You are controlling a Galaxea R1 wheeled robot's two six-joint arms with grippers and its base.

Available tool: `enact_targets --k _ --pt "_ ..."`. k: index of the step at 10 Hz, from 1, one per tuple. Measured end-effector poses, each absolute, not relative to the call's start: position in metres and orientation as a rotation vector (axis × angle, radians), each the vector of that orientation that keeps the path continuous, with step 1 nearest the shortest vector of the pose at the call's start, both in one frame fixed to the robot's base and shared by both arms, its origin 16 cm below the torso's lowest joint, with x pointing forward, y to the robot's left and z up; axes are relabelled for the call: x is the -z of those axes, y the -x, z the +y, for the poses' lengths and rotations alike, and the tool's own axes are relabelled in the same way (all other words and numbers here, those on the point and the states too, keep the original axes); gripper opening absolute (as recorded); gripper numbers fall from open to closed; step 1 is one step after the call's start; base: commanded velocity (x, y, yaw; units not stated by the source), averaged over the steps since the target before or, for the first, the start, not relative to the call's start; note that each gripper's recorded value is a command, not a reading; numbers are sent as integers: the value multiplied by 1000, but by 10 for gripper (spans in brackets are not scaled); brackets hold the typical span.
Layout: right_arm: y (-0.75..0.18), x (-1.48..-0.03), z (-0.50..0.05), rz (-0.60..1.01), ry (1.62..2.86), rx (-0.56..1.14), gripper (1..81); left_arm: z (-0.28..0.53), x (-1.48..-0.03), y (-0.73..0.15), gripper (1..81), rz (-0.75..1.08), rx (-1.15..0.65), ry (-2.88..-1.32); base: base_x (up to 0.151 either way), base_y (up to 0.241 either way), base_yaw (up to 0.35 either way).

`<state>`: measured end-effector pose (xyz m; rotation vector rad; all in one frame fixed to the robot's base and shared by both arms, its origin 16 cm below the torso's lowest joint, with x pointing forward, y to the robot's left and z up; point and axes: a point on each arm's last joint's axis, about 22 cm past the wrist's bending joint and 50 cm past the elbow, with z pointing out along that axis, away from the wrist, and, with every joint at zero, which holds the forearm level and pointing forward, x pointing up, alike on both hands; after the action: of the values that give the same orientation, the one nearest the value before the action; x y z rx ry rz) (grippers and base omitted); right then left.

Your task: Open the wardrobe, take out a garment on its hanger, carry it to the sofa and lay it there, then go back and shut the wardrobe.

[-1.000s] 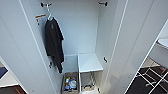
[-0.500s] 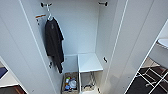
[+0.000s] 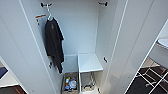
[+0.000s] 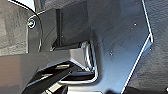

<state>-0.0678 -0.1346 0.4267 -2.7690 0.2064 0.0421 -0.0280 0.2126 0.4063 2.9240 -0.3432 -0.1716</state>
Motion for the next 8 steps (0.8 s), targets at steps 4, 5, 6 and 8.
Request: enact_targets --k 4,5,6,8 --pt "51 -426 -136 195 2767 33 811 201 -410 12 811 -271 147 -2890 0 0 0" --pt "49 -426 -137 195 2765 36 811 197 -410 4 811 -231 117 -2881 0 0 0" --pt "46 -426 -140 194 2763 41 811 194 -410 -5 811 -207 86 -2876 0 0 0" --pt "31 -430 -139 192 2732 66 811 191 -409 -36 811 -228 31 -2873 0 0 0"
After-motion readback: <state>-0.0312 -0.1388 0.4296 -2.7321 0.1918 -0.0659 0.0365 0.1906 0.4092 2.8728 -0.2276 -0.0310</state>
